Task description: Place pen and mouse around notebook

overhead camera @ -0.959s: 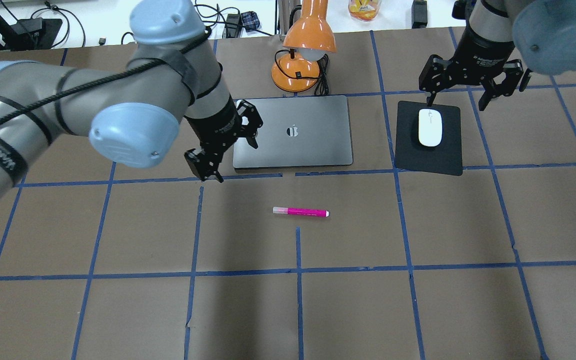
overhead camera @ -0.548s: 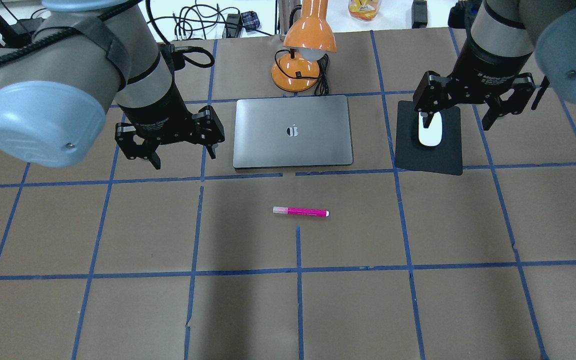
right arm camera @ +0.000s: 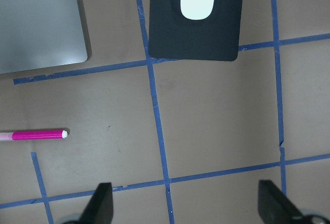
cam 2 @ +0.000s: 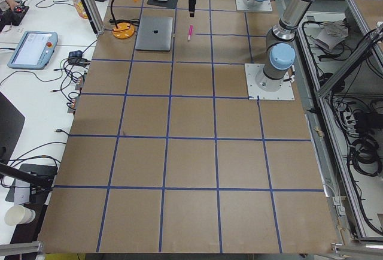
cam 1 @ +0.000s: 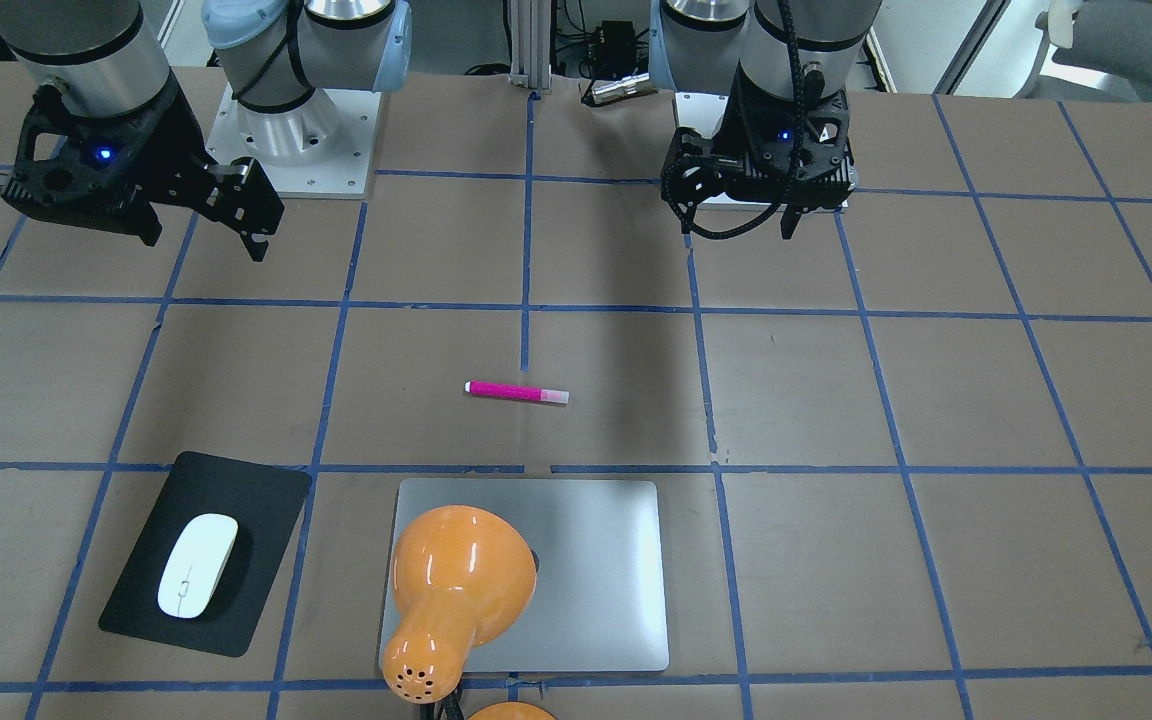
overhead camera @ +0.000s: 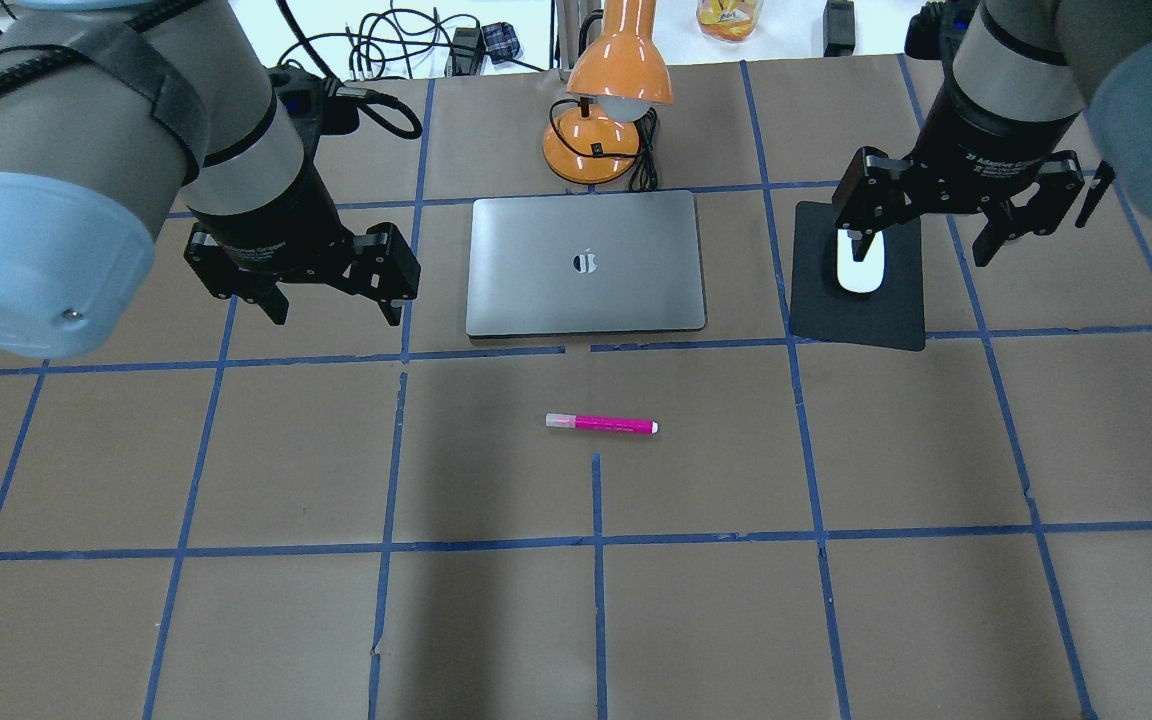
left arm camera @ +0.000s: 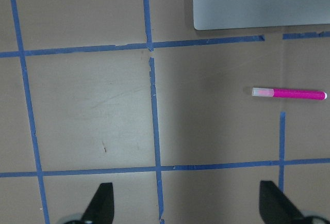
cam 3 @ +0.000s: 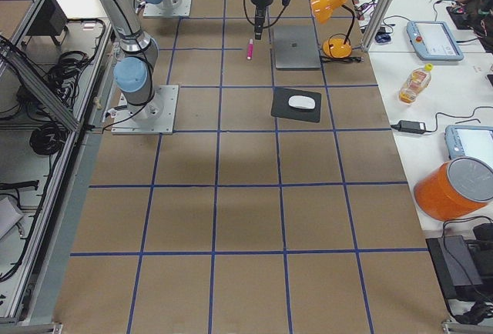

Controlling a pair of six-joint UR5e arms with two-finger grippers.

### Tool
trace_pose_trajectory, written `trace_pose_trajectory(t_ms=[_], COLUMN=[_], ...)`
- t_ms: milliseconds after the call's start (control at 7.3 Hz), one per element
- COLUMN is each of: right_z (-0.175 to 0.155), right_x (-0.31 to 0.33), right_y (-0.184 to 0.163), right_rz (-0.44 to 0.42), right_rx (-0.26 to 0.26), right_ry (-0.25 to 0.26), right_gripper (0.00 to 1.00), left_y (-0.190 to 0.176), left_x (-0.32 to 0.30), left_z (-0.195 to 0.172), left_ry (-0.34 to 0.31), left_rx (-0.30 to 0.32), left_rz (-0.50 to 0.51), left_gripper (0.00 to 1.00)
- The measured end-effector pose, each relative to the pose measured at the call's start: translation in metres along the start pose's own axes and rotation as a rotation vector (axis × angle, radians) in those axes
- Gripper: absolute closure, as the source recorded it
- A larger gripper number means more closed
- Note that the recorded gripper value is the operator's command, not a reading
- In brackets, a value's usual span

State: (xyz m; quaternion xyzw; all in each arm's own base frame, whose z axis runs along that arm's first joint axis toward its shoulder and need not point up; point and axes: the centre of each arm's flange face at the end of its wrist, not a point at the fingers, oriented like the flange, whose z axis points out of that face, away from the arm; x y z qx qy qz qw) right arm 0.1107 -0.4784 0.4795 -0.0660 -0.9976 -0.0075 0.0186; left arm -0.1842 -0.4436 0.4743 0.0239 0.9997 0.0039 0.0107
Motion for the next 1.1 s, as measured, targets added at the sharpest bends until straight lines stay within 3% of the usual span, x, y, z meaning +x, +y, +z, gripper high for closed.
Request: trace_pose_trajectory(t_ms=[411,1096], right_z=[-0.0012,-0.004], right_x=[0.0,-0.0002], right_y=[0.0014,0.0062], right_rz=[0.001,-0.002], right_rx=[-0.002,-0.007], right_ry=[-0.007,-0.011], right_gripper=[0.0,0.0], left_y=[0.0029,0.0049], left_x=[-0.0005,-0.002], left_z=[-0.0021,-0.004], left_ry=[0.002,-0.005], left_rx=[0.004,0.009], left_rz=[-0.049,-0.044], left_gripper=[0.0,0.0])
